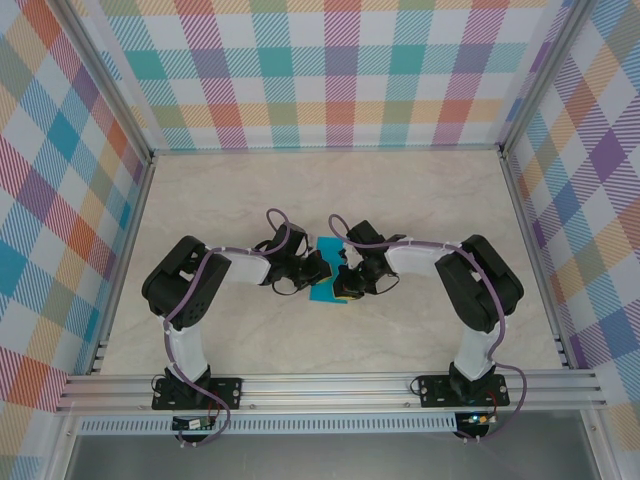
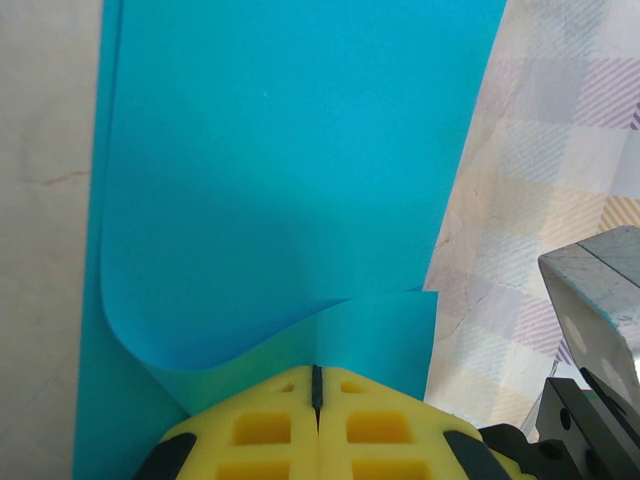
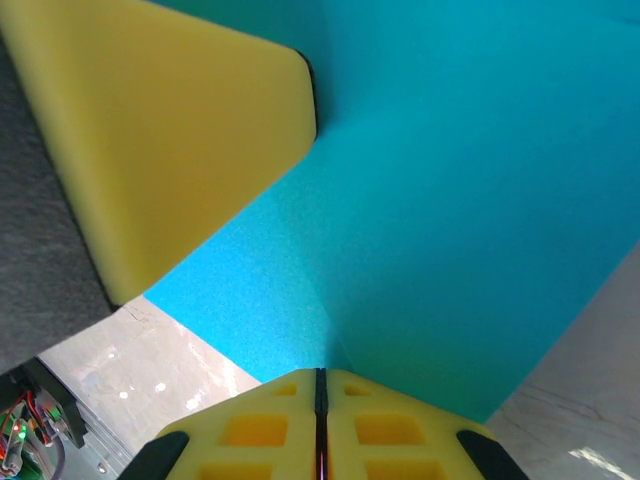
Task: Fold a paper plane with a square sheet of paper (pick it up from the middle)
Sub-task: Fold the triangle a second time at the center of the table.
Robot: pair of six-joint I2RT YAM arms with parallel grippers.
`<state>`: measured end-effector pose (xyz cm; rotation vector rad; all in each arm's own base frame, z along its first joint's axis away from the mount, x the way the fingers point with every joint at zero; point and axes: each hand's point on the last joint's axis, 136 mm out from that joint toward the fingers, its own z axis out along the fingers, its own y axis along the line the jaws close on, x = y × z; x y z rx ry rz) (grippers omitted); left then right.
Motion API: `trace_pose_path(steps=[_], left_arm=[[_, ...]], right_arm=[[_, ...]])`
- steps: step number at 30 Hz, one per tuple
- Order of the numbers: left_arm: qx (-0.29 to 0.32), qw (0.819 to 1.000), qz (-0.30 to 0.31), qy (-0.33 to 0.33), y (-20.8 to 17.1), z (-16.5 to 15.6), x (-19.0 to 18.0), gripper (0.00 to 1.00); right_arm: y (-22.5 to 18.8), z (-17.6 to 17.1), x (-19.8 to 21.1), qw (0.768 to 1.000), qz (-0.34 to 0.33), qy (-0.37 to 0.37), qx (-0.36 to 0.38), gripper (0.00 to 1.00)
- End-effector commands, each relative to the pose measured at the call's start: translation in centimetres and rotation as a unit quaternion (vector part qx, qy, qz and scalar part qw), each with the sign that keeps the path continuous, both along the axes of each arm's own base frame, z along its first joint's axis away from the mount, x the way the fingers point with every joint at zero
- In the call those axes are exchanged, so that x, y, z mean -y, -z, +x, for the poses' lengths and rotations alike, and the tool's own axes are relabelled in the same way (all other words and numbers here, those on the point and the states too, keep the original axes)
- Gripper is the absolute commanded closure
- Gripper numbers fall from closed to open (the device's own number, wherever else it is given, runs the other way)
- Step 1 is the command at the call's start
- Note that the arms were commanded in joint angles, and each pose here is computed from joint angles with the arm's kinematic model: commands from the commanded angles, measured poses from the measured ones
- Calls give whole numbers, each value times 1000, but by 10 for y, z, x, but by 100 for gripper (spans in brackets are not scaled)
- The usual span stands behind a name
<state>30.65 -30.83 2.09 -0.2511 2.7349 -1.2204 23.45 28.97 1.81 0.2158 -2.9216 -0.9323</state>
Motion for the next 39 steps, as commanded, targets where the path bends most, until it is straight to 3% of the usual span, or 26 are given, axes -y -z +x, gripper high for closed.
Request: trace_pose_path(steps=[1, 11, 34, 39], left_arm=[[-12, 1000, 26, -3, 10, -11, -10, 98], [-13, 1000, 26, -3, 11, -11, -10, 97], [-14, 1000, 28, -3, 12, -12, -11, 97], [-13, 1000, 28, -3, 12, -12, -12, 97]], right_arm=[[2, 0, 0, 1000, 6, 9, -12, 91], [-24, 8, -8, 999, 43, 15, 9, 90], [20, -5, 8, 999, 8, 25, -29, 92], [9, -1, 8, 999, 17, 28, -19, 92]])
